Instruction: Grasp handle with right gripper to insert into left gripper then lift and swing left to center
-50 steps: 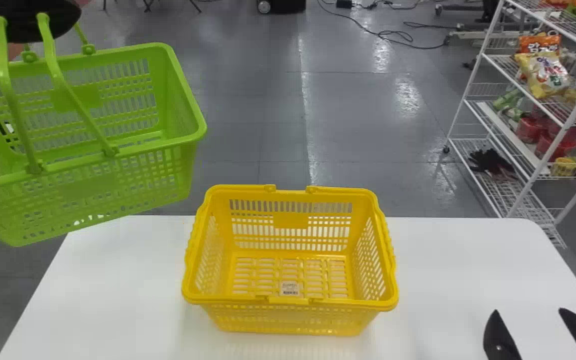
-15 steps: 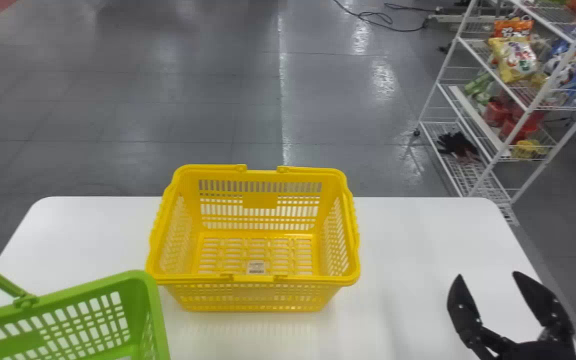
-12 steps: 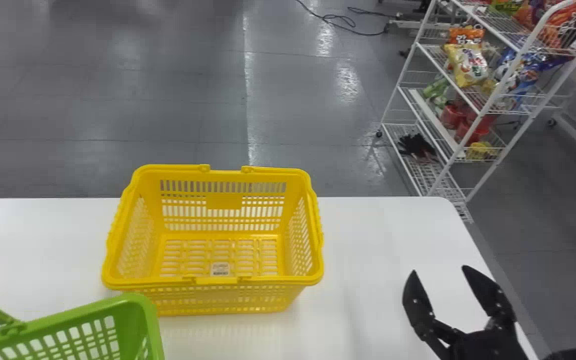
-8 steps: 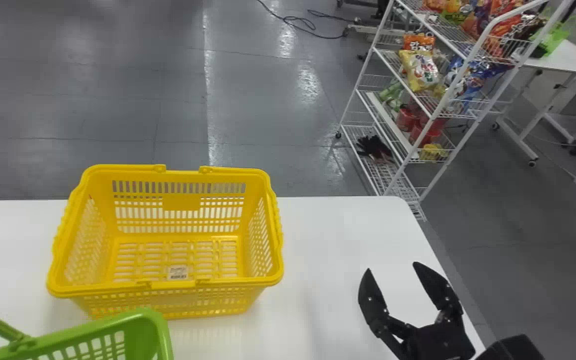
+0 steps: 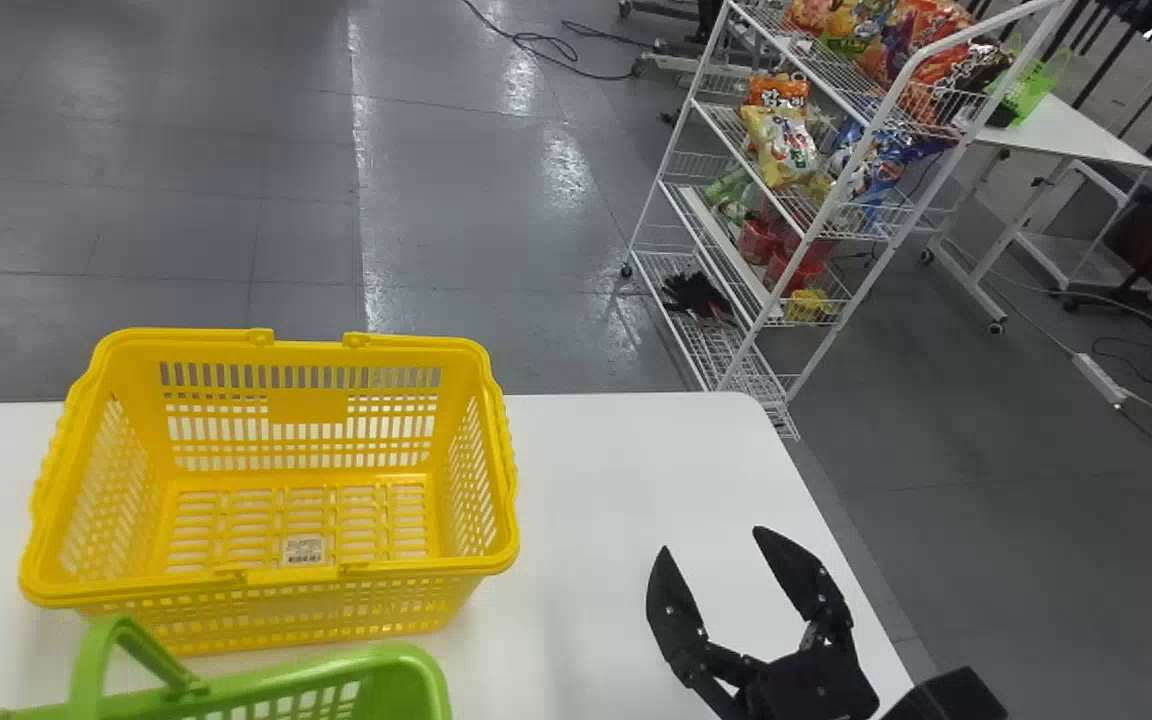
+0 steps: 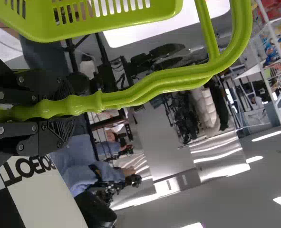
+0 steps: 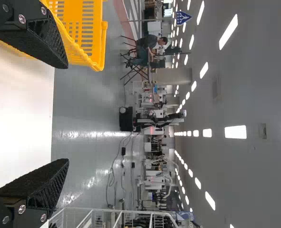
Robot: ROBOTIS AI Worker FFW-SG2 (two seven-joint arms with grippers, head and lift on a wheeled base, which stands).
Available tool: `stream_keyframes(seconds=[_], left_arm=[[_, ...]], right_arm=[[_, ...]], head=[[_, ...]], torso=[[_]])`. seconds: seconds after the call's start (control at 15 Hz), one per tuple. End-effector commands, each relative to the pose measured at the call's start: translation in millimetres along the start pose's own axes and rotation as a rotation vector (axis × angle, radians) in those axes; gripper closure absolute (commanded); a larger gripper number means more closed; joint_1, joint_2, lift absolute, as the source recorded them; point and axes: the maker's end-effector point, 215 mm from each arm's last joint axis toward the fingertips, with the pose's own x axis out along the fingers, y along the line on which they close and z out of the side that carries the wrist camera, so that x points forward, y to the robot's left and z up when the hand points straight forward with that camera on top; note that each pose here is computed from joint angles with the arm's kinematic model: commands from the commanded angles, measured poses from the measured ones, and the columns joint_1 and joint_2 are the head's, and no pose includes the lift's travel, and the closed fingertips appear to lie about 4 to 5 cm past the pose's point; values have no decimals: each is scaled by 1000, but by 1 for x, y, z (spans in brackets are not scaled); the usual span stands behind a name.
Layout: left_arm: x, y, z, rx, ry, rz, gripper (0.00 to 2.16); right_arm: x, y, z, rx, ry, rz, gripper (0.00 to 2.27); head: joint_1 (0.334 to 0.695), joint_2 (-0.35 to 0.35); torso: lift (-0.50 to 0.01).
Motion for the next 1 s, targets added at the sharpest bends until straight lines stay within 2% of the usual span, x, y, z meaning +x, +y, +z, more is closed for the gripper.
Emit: stream_keyframes(seconds=[0.0,0.4,0.93], left_arm=[[17,0,-4,11,40,-23,1943],[44,9,-2,30,104,-45,1943],[49,13,0,29,103,-43,1943]], right_arm=[[1,6,1,-3,4,9,107],[0,21,-3,-7,13,31,107],[2,21,-8,-7,21,29,107]], head=[[695,-350],[695,-350],[695,-350]], torso=[[-93],[-93],[-93]])
